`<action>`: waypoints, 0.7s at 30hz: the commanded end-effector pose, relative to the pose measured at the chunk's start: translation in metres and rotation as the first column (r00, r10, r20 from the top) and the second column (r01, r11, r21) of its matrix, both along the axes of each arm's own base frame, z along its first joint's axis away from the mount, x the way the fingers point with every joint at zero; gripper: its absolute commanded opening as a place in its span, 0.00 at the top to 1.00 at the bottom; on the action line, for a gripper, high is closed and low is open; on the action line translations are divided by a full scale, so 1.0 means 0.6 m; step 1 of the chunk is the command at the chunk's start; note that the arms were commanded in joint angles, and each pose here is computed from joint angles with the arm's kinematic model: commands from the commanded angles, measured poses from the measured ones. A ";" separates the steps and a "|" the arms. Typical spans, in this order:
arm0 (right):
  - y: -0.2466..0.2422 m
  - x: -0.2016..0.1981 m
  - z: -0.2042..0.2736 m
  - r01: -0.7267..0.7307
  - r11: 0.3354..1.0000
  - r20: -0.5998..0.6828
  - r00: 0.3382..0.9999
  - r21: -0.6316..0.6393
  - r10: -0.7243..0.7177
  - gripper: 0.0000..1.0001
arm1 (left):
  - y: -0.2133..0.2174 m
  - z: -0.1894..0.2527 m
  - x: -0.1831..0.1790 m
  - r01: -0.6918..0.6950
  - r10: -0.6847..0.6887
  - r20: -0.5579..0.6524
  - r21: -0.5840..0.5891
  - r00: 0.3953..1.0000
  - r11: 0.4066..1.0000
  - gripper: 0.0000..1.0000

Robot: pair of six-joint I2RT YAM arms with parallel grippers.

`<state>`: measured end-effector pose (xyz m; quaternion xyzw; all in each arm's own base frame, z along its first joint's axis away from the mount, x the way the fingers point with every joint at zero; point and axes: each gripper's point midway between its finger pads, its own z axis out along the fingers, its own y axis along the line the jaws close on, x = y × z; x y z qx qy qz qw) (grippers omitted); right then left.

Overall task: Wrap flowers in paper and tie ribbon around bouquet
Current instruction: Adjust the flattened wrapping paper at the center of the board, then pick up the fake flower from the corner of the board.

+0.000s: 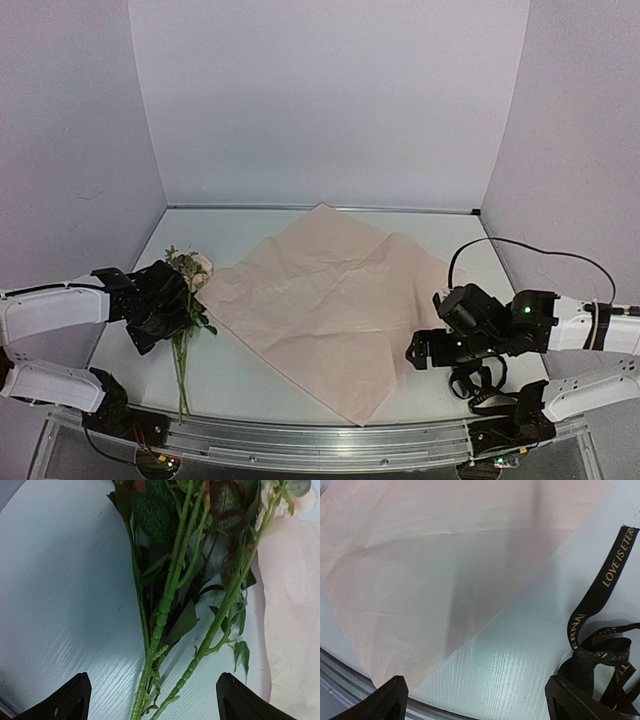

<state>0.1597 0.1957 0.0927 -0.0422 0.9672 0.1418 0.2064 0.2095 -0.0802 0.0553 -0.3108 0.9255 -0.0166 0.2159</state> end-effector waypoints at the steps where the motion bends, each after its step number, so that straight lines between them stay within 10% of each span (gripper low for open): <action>1: 0.032 -0.003 0.004 -0.081 0.995 -0.097 0.992 0.055 0.086 0.02 | -0.023 -0.025 0.000 -0.008 0.008 0.002 -0.032 1.000 0.999 0.18; 21: 0.087 0.074 -0.057 -0.098 0.995 -0.170 0.981 -0.031 0.092 0.02 | -0.022 -0.100 0.005 -0.057 0.060 -0.058 0.048 0.997 0.997 0.57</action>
